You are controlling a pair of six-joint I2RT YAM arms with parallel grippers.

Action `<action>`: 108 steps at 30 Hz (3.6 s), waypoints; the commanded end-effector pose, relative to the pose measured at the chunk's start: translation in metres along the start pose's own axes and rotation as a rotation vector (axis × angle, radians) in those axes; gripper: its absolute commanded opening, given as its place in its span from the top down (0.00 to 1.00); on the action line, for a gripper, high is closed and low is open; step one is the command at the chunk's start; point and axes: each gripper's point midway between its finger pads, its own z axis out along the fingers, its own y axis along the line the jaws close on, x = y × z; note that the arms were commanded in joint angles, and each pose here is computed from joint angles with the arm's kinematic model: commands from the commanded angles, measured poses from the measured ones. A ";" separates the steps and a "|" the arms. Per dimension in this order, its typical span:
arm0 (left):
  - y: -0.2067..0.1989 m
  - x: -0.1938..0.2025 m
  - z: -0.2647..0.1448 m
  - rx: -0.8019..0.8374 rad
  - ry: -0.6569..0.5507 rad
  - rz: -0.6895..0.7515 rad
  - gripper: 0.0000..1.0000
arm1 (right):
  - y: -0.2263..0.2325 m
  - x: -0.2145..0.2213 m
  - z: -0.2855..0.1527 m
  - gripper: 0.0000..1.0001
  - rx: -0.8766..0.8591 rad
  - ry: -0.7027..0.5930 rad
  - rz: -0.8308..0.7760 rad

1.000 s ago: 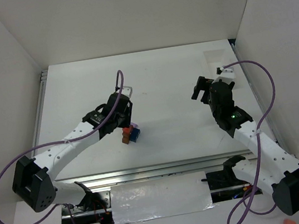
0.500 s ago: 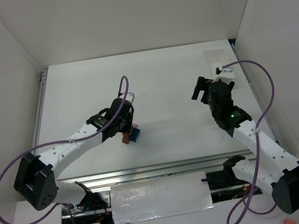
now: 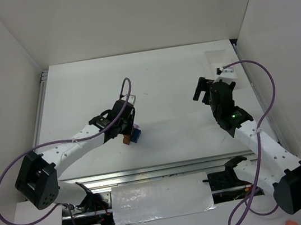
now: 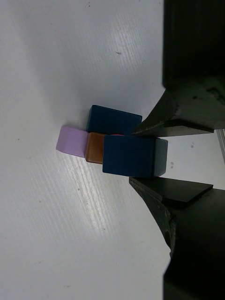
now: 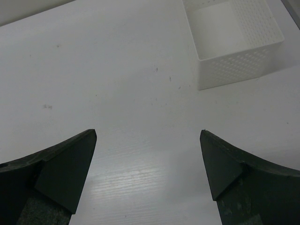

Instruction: Build the wood block tower

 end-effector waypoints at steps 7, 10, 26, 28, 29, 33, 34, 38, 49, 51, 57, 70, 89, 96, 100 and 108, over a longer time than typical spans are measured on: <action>-0.003 -0.016 -0.002 0.006 -0.045 0.012 1.00 | 0.002 -0.008 -0.002 0.00 -0.007 -0.023 0.000; -0.003 -0.015 -0.002 0.006 -0.045 0.014 1.00 | 0.002 -0.008 -0.002 0.00 -0.005 -0.023 -0.002; -0.004 -0.015 0.001 0.007 -0.040 0.038 0.93 | 0.002 -0.007 -0.001 0.00 -0.004 -0.019 -0.007; -0.004 -0.015 0.002 0.005 -0.039 0.040 0.93 | 0.001 -0.006 -0.001 0.00 -0.001 -0.017 -0.008; -0.004 -0.015 0.002 0.006 -0.037 0.044 0.93 | 0.001 -0.006 -0.001 0.00 -0.001 -0.017 -0.010; -0.006 -0.014 0.001 0.023 -0.042 0.054 0.93 | 0.002 -0.006 -0.002 0.00 -0.004 -0.016 -0.010; -0.007 -0.016 -0.001 0.033 -0.050 0.052 0.93 | 0.002 -0.006 -0.002 0.00 -0.006 -0.015 -0.013; -0.008 -0.018 -0.005 0.052 -0.068 0.057 0.89 | 0.003 -0.006 -0.002 0.00 -0.012 -0.016 -0.012; -0.002 -0.012 -0.001 0.017 -0.045 0.085 0.87 | 0.003 -0.007 -0.003 0.00 -0.019 -0.015 -0.011; -0.002 -0.011 -0.002 0.023 -0.045 0.091 0.86 | 0.004 -0.007 -0.003 0.00 -0.020 -0.014 -0.012; -0.002 -0.009 -0.001 0.026 -0.037 0.097 0.84 | 0.003 -0.006 -0.003 0.00 -0.022 -0.013 -0.012; -0.003 0.001 0.005 0.013 0.006 0.129 0.81 | 0.005 -0.005 -0.002 0.00 -0.034 -0.007 -0.011; -0.001 -0.010 -0.004 0.015 -0.046 0.115 0.70 | 0.006 -0.004 -0.002 0.00 -0.046 -0.002 -0.017; -0.008 -0.027 -0.022 0.078 -0.133 0.109 0.68 | 0.008 -0.005 -0.003 0.00 -0.052 -0.005 -0.015; -0.011 -0.025 -0.025 0.121 -0.148 0.136 0.65 | 0.006 -0.005 -0.003 0.00 -0.050 -0.005 -0.014; -0.011 -0.017 -0.012 0.125 -0.097 0.257 0.68 | 0.006 -0.006 -0.004 0.00 -0.055 -0.009 -0.012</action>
